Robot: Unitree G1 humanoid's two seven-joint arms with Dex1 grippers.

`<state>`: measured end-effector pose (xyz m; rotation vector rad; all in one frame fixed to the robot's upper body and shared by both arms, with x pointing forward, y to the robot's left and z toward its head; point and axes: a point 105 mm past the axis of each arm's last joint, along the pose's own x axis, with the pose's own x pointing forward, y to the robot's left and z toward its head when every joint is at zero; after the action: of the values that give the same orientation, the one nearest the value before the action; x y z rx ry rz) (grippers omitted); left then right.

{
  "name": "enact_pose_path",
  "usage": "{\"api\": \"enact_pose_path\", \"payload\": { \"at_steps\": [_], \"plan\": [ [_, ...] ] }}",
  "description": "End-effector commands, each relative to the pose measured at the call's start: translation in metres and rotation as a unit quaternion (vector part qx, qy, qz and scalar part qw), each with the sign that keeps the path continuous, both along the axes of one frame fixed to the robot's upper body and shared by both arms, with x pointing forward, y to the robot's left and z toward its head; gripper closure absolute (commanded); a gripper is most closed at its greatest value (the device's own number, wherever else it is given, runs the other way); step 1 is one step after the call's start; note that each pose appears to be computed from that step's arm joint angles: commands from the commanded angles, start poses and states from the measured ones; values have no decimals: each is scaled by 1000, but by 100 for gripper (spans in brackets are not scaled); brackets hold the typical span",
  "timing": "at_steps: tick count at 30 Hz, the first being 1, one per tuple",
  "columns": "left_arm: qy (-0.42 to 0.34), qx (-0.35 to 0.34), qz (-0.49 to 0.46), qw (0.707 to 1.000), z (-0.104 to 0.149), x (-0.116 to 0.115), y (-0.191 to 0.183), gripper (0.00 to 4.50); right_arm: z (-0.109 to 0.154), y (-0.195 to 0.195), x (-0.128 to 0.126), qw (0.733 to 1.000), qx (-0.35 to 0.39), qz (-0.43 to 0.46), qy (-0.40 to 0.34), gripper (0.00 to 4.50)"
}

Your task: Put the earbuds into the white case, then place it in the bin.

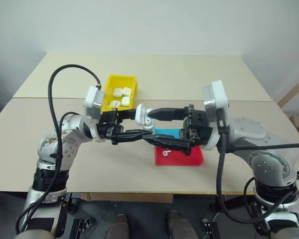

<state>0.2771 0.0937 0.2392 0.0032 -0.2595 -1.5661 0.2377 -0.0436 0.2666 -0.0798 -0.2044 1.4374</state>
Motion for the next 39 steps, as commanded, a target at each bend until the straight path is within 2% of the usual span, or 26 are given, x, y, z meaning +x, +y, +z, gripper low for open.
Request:
{"api": "enact_pose_path", "payload": {
  "at_steps": [1, 10, 16, 19, 23, 27, 28, 32, 39],
  "plan": [
    [-26, -7, -15, 1000, 11, -5, -2, 174, 13, -7, -3, 999, 17, -7, -26, 77],
    [-27, -5, -16, 999, 10, 1, -3, 174, 15, -10, -18, 999, 6, 37, -24, 77],
    [-31, -4, -19, 999, 10, 3, -5, 174, 17, -13, -17, 999, 4, 39, -27, 77],
    [-27, 3, -30, 999, 7, 4, -7, 174, 27, -23, -13, 998, -7, 39, -48, 137],
    [-26, 6, -35, 999, 4, 7, -11, 174, 45, -29, 1, 995, -36, 30, -83, 280],
    [-24, 6, -48, 999, 1, 6, -17, 174, 61, -23, 15, 979, -113, 38, -163, 427],
    [-24, 6, -48, 999, 1, 6, -19, 174, 64, -19, 18, 974, -129, 47, -178, 447],
    [-26, 8, -39, 999, 1, 8, -27, 174, 70, -5, 31, 947, -199, 77, -239, 447],
    [-25, 17, -33, 999, -2, 6, -35, 174, 58, 16, 50, 897, -292, 120, -310, 447]
  ]
}}
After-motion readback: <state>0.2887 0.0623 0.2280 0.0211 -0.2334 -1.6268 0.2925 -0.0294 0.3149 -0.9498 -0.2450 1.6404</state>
